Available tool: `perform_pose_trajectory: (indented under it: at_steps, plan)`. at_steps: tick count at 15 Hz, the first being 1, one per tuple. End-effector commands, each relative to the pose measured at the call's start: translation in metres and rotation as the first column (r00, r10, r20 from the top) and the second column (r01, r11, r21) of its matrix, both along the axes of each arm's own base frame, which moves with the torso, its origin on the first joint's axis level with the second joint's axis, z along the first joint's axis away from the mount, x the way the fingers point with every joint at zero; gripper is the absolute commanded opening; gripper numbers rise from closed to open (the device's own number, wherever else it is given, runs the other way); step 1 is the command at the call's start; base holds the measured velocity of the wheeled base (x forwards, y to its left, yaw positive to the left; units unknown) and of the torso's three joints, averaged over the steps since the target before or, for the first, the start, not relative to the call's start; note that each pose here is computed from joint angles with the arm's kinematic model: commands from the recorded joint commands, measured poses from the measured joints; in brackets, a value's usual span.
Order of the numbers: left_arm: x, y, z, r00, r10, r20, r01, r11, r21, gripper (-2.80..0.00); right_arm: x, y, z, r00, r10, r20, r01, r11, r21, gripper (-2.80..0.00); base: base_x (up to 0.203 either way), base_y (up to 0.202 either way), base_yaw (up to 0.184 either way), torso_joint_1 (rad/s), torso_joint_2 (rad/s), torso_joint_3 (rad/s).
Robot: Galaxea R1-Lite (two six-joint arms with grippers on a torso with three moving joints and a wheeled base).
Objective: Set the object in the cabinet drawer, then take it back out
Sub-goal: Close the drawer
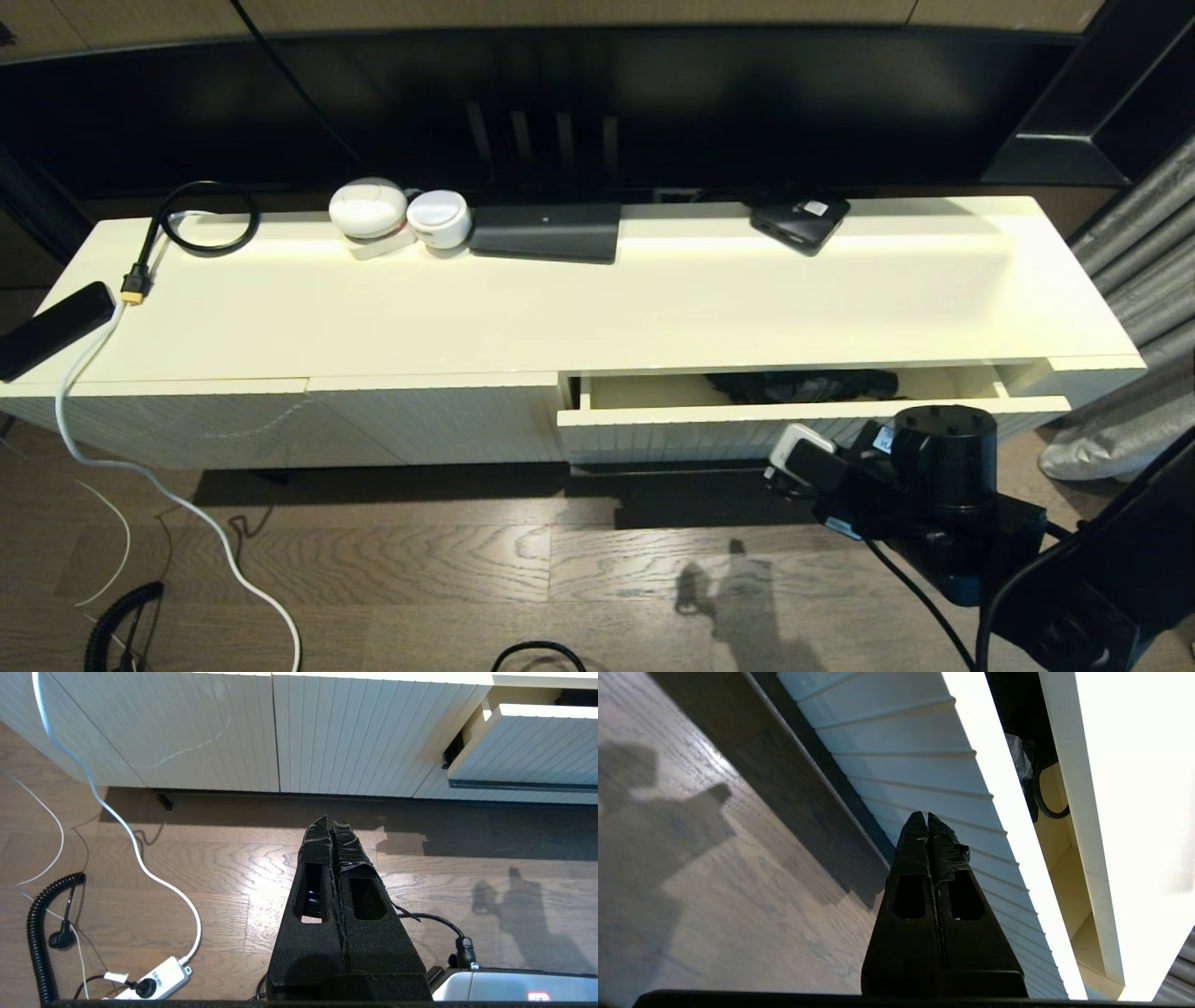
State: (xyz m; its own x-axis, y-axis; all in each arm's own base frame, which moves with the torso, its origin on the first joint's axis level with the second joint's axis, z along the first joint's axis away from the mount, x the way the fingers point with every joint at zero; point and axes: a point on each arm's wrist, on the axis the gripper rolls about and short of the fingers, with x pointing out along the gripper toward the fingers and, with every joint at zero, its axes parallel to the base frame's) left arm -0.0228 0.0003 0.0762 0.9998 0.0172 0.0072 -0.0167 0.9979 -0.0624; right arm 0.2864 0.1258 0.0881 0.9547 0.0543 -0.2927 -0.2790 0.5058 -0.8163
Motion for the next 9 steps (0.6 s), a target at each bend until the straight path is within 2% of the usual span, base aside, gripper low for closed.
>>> perform_pose_trajectory:
  at_steps: [1, 9]
  plan:
    - [0.0, 0.0, 0.0, 1.0, 0.001, 0.0, -0.001, 1.0, -0.001, -2.8, 0.01, 0.001, -0.014, 1.0, -0.016, 0.01, 0.016, 1.0, -0.003, -2.8, 0.0, 0.0, 0.0, 0.0, 0.0, 0.0]
    - [0.0, 0.0, 0.0, 1.0, 0.0, 0.0, 0.0, 1.0, -0.001, -2.8, 0.032, 0.009, -0.017, 0.993, -0.044, 0.109, 0.04, 0.998, 0.041, -2.8, 0.0, 0.0, 0.0, 0.0, 0.0, 0.0]
